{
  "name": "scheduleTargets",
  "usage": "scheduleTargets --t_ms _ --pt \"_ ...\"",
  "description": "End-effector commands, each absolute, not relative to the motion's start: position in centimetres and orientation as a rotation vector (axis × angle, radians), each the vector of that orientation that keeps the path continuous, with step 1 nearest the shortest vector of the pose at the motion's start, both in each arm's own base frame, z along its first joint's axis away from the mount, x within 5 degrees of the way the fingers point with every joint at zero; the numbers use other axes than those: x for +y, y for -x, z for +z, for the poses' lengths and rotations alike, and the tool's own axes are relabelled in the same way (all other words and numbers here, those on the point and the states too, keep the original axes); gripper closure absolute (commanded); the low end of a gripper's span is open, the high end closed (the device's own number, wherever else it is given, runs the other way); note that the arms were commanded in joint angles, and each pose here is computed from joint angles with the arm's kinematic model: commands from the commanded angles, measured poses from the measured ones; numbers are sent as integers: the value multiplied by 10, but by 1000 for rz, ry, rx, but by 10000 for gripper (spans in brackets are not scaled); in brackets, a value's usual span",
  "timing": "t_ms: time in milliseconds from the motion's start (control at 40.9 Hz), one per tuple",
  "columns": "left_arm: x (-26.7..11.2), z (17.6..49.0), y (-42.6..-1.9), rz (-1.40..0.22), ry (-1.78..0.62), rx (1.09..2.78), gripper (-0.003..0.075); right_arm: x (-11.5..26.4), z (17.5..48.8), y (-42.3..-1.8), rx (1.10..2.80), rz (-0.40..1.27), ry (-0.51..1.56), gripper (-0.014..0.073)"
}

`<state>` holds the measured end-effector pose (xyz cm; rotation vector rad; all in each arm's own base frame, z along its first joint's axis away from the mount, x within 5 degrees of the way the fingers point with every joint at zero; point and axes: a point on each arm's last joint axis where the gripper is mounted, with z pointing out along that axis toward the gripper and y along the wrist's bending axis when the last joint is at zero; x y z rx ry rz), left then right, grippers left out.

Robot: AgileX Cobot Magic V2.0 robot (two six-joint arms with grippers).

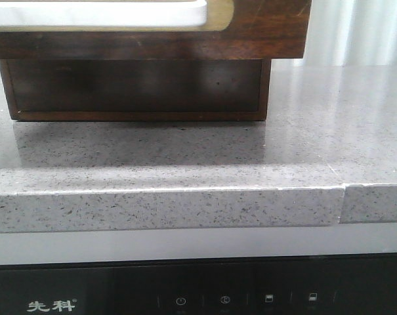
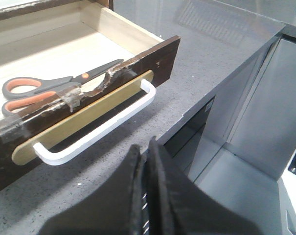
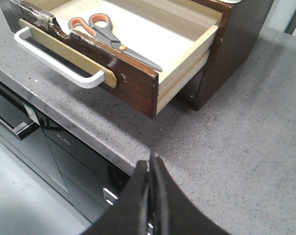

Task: Put scissors in drawer with both arms
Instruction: 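Release the drawer handle and withdraw both grippers from the drawer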

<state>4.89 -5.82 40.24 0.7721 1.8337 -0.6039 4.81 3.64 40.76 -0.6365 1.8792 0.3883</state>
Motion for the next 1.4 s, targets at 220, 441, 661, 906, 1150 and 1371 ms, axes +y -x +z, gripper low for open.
scheduleTargets --t_ms 220,441,661,906,1150,1371 --pt "-57 419 -51 -616 -708 1733 741 37 420 -50 1786 406 600 663" --pt "-57 419 -51 -616 -708 1733 741 37 420 -50 1787 406 601 663" --pt "-57 419 -51 -616 -708 1733 741 37 420 -50 1788 406 601 663" --pt "-57 418 -51 -616 -702 1732 741 37 420 -50 1788 406 601 663" --pt "-33 397 -61 -341 -455 1714 741 38 418 -50 1799 404 605 663" --pt "-14 347 -57 -151 -233 1617 741 38 418 -50 1799 404 605 663"
